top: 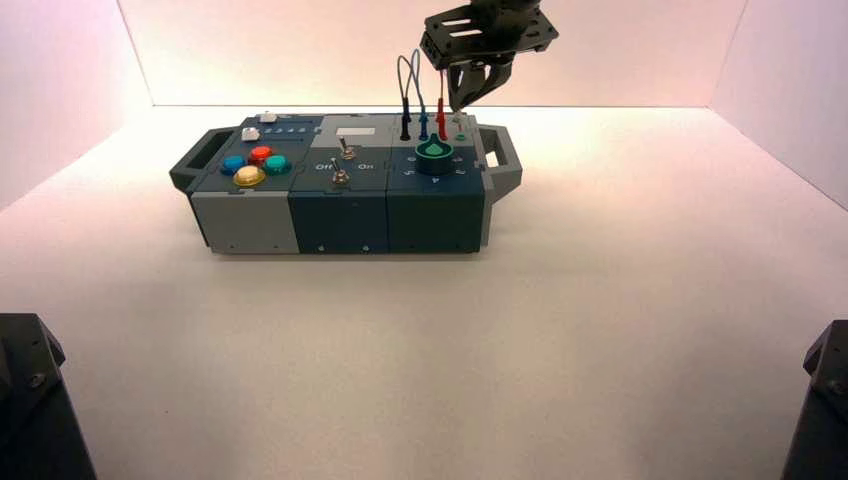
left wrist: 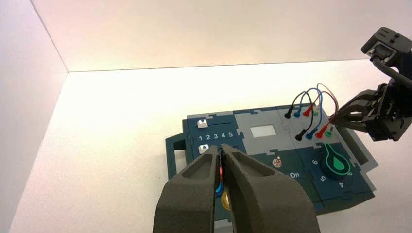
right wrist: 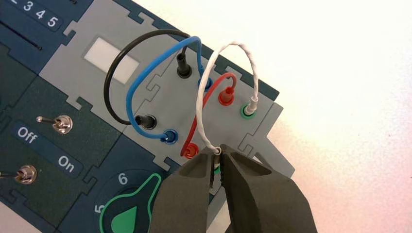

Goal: Insert the white wire.

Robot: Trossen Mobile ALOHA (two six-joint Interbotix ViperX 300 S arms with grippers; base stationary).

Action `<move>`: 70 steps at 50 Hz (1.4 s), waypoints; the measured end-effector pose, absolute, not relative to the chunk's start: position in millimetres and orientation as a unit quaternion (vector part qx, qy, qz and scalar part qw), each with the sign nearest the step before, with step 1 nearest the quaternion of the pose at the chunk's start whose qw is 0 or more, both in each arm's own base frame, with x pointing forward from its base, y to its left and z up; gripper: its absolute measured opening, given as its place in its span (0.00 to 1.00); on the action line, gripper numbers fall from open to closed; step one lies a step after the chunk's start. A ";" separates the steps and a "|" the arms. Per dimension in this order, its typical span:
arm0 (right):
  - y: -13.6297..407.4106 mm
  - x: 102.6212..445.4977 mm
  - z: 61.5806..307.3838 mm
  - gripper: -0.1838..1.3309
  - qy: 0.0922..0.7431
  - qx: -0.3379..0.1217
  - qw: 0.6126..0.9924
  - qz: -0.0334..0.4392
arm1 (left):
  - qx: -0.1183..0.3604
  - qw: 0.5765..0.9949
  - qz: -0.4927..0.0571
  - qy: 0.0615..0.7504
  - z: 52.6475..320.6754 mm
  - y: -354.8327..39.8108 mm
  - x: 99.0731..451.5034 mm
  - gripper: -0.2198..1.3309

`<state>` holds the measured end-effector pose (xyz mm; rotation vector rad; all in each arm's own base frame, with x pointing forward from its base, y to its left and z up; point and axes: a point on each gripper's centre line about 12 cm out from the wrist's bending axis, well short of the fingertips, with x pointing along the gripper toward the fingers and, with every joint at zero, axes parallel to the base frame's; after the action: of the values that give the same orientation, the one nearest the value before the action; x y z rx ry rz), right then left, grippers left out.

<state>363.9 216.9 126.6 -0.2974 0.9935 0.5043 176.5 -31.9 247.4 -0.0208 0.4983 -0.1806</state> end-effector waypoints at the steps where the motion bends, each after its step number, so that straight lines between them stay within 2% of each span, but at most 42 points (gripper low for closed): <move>1: 217.0 364.1 126.7 0.11 0.469 -0.140 0.839 0.238 | -0.010 0.965 -0.090 0.246 247.5 -32.0 176.5 0.12; 70: 216.3 365.3 115.3 0.11 0.468 -0.133 0.841 0.235 | -0.009 0.965 -0.090 0.246 247.4 -31.9 176.5 0.12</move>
<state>365.3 216.3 115.3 -0.2812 0.9896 0.4958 176.5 -31.9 247.4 -0.0178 0.4981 -0.1814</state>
